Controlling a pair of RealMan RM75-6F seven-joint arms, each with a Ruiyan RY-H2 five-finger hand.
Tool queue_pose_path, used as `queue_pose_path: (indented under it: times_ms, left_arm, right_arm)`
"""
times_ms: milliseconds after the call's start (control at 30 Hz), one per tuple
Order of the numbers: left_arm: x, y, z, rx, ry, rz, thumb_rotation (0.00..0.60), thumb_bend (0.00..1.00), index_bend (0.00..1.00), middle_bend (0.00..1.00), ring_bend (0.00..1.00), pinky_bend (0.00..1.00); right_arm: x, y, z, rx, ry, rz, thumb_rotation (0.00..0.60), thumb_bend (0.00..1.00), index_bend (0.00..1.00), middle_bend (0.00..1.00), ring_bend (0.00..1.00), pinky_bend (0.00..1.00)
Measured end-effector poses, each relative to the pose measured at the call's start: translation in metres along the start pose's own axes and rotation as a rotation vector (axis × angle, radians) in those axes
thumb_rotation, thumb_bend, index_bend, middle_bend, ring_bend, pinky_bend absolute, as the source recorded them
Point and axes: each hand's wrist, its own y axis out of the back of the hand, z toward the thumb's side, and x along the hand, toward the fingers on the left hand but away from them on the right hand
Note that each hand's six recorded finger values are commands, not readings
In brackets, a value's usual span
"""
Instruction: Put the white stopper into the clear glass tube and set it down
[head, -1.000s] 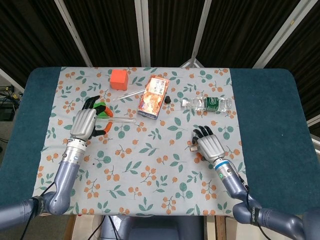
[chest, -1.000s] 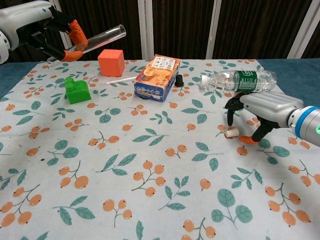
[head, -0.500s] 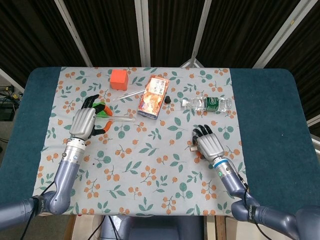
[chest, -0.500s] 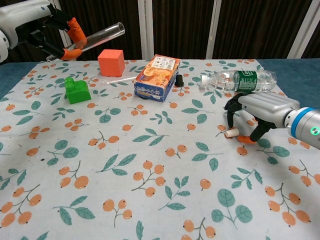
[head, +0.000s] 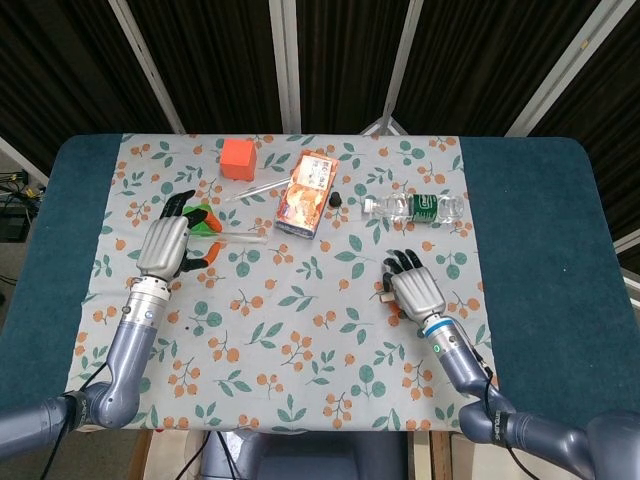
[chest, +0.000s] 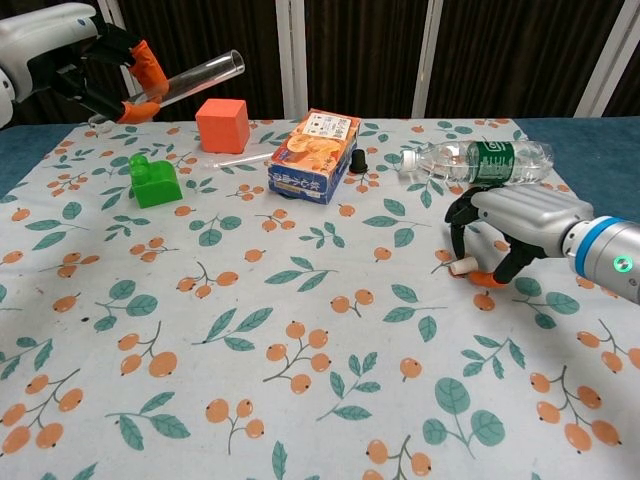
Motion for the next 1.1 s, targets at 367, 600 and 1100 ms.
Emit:
queue_pose_path:
  times_ms: [367,600,1100]
  left_arm:
    - [0.001,-0.002,-0.004,-0.002,0.008,-0.004,0.600,0.74,0.55,0.43,0.07,0.00]
    - [0.002,-0.008,-0.002,-0.012,0.004,-0.013,0.600,0.74,0.55,0.43,0.07,0.00]
    - [0.008,-0.071,0.016,-0.165,0.085,-0.084,0.600,0.74,0.55,0.43,0.07,0.00]
  right_arm:
    - [-0.001,0.002,0.002,0.025,0.005,-0.027,0.600,0.35,0.66,0.26,0.11,0.11]
    - [-0.001,0.022,-0.003,0.044,0.010,-0.105,0.600,0.36,0.67,0.26,0.11,0.11]
    - [0.008,0.119,-0.022,0.118,-0.008,-0.477,0.600,0.36,0.67,0.26,0.11,0.11]
